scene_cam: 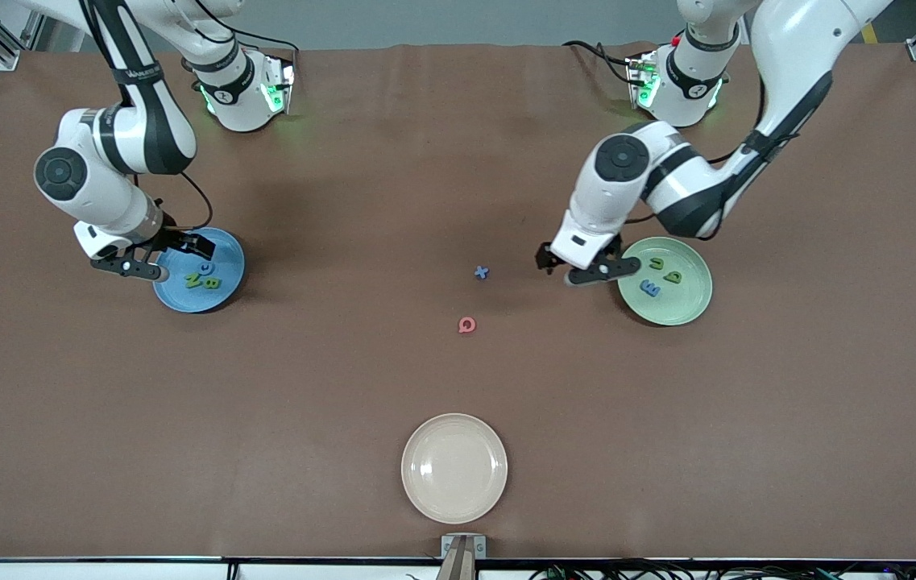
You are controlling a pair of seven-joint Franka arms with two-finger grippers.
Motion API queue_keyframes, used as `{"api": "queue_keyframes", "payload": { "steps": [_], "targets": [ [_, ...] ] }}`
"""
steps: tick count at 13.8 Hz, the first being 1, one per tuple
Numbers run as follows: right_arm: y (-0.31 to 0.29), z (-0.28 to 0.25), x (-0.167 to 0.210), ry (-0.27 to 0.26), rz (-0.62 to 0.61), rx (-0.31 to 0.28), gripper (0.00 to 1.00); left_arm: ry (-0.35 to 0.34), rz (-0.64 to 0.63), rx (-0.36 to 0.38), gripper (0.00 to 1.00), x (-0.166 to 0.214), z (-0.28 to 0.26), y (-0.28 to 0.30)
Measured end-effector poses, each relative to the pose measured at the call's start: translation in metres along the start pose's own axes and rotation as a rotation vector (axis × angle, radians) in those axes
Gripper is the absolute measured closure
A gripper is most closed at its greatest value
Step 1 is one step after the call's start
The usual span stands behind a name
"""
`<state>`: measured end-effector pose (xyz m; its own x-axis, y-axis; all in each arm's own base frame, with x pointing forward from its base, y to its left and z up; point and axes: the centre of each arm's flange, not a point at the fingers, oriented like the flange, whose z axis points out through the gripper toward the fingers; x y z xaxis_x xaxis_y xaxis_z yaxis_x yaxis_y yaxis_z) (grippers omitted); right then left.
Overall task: Sort uppercase to blue plate, lowercase to green plate
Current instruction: 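Grasp the blue x with the left gripper while the right gripper hovers nearby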
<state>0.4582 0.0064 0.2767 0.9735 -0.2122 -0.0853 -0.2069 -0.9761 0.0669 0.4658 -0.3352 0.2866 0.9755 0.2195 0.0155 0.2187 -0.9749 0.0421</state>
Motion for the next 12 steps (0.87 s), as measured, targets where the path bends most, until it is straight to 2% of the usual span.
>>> {"api": "queue_keyframes", "payload": {
  "steps": [2,5,10,12],
  "targets": [
    [-0.040,-0.007,-0.004,0.021,0.038,-0.001,0.00,-0.015,-0.013,-0.009,0.00,-0.011,0.003,0.030],
    [-0.118,-0.013,-0.006,0.052,0.098,0.003,0.00,-0.026,-0.031,0.018,0.00,-0.030,0.032,0.075],
    [-0.251,0.006,-0.015,0.073,0.246,0.008,0.00,-0.010,0.022,0.043,0.01,-0.069,0.070,0.136],
    [-0.299,0.013,-0.012,0.089,0.279,0.026,0.00,-0.015,0.038,0.047,0.06,-0.079,0.078,0.145]
  ]
}}
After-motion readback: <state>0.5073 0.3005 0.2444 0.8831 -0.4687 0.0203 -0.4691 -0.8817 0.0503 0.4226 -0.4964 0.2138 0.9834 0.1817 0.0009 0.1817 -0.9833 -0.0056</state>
